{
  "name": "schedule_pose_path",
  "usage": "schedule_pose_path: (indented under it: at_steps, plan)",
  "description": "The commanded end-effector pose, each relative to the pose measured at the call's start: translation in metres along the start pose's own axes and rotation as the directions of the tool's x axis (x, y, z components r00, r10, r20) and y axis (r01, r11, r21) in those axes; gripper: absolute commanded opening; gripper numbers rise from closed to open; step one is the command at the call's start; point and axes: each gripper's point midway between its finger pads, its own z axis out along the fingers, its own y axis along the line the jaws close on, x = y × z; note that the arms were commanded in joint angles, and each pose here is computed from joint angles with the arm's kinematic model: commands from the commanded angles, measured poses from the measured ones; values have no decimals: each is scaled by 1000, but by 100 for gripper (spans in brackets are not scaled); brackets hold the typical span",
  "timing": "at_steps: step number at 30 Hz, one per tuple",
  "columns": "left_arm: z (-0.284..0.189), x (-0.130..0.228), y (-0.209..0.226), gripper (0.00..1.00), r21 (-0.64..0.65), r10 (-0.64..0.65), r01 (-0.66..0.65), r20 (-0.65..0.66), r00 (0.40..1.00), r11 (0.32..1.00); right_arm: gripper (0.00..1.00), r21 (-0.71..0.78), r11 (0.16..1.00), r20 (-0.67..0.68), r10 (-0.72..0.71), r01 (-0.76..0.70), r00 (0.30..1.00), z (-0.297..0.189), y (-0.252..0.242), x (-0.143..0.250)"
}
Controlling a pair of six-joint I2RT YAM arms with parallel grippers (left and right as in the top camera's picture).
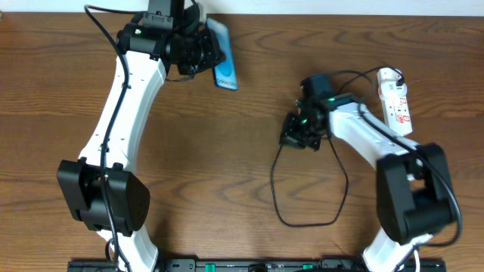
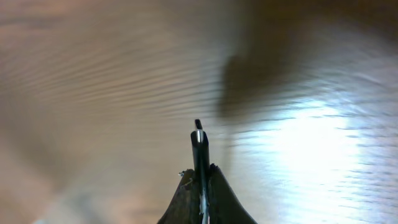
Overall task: Plug charger to phone and switch on socket
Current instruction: 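Lift the connector with the right gripper toward the phone's bottom edge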
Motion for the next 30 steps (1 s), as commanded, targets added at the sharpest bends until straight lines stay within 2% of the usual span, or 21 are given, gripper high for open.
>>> schedule_pose_path:
  at_steps: [1, 3, 5, 8, 11, 17, 19, 22, 30]
  plan:
    - [-12, 7, -48, 7, 288, 70, -50, -59, 996, 956, 1, -323, 896, 41, -309, 305, 950, -53, 60, 13]
    - [-25, 7, -77, 7, 454, 137, -96, -59, 989, 886, 1, -452, 780, 114, -429, 432, 896, -85, 84, 24]
    - [-36, 8, -95, 7, 549, 191, -134, -47, 980, 825, 1, -474, 753, 147, -443, 456, 884, -97, 91, 27]
    - [-46, 9, -109, 7, 626, 239, -169, -30, 971, 762, 1, -496, 709, 191, -474, 501, 860, -109, 102, 30]
    - [-48, 8, -112, 7, 635, 232, -160, -31, 972, 756, 1, -553, 622, 238, -520, 555, 820, -120, 118, 37]
    - [-48, 8, -112, 7, 635, 231, -158, -33, 972, 756, 1, -675, 360, 360, -601, 644, 714, -153, 151, 53]
    - [-48, 7, -112, 7, 635, 222, -148, -38, 974, 758, 1, -670, 347, 377, -603, 657, 703, -155, 153, 51]
    - [-50, 3, -115, 7, 642, 218, -151, -26, 976, 752, 1, -684, 371, 350, -589, 629, 728, -155, 153, 51]
    - [-59, -15, -130, 7, 671, 192, -158, 24, 981, 724, 1, -692, 375, 350, -574, 618, 740, -158, 157, 48]
